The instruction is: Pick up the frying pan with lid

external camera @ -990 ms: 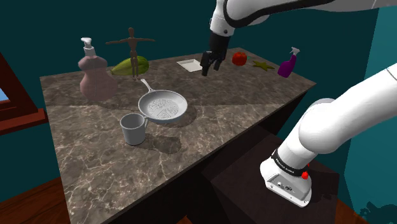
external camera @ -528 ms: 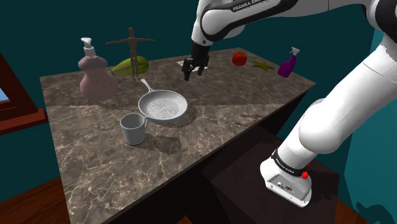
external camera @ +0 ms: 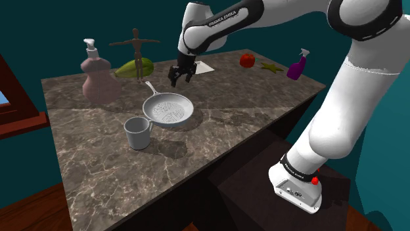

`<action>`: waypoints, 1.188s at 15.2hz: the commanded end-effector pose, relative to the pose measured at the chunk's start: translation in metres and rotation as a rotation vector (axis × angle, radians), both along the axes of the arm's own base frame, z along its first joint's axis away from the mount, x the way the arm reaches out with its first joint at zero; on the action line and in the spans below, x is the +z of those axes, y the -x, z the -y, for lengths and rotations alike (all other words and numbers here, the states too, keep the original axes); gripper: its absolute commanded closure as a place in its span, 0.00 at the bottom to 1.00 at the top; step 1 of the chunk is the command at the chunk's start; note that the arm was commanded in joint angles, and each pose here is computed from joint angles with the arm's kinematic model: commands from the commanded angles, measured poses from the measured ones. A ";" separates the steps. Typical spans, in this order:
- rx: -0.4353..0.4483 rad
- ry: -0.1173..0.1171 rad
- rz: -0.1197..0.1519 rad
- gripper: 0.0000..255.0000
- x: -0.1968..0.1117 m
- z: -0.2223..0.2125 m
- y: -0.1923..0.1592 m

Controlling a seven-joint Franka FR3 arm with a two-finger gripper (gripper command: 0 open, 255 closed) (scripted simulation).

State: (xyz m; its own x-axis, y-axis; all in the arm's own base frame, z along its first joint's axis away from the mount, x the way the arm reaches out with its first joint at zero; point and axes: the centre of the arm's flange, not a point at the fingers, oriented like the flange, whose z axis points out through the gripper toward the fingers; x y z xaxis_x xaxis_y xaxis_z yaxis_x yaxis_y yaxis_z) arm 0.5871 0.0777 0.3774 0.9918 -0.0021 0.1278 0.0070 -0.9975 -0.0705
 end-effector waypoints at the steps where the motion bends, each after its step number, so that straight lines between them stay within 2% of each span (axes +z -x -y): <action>1: -0.008 -0.008 0.011 0.00 -0.012 -0.006 -0.020; 13: -0.051 -0.056 0.073 0.00 -0.085 -0.038 -0.146; 18: -0.051 -0.056 0.073 0.00 -0.111 -0.038 -0.146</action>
